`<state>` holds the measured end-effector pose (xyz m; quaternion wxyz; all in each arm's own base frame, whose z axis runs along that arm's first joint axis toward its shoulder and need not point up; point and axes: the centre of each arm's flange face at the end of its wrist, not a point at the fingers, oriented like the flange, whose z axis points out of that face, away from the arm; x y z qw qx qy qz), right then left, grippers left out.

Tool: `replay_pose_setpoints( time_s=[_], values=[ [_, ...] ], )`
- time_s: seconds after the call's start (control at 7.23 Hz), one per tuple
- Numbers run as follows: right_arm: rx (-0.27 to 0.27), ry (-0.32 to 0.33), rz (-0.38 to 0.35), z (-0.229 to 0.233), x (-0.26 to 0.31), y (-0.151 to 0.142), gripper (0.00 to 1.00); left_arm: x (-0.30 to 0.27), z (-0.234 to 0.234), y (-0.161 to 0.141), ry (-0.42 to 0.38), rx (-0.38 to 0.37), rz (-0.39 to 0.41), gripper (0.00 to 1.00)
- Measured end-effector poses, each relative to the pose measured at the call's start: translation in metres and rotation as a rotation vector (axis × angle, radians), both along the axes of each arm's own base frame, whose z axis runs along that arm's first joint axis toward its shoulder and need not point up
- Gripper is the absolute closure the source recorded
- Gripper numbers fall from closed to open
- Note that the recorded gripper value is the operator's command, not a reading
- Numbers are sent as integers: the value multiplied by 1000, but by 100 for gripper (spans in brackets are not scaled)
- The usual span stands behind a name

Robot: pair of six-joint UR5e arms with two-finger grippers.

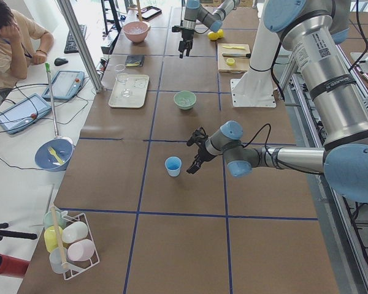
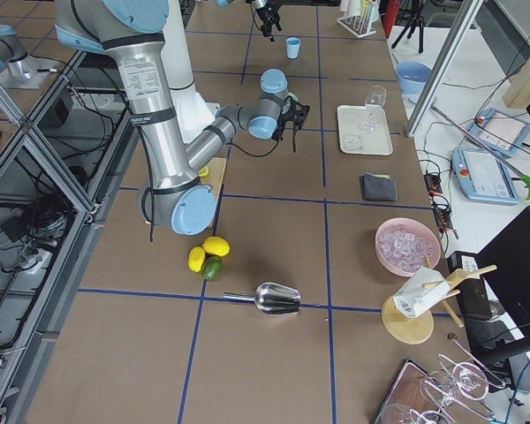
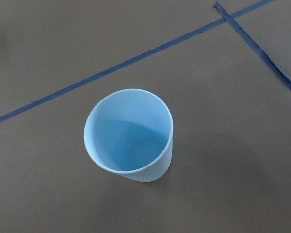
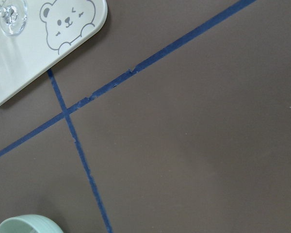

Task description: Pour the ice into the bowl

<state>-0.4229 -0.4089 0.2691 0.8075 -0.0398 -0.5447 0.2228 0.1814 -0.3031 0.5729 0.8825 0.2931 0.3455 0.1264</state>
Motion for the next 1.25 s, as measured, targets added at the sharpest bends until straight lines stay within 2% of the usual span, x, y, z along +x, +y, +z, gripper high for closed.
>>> replay_pose_setpoints(
  time_s=[0.14,0.28,0.55,0.83,1.11,1.25],
  values=[
    [-4,3,5,-19,-19,8,0,-17,2,-10,23,-10,62,0],
    [-8,26,12,-38,-40,12,0,-41,9,-23,51,-32,90,0],
    [-3,78,33,-69,-90,11,0,-95,19,-51,103,-97,106,0],
    [-20,111,50,-90,-142,1,0,-138,16,-88,56,-108,87,0],
    [-39,130,24,-96,-183,13,1,-161,6,-117,14,-91,75,0],
    [-36,132,8,-92,-199,20,26,-164,4,-122,8,-87,76,0]
  ],
)
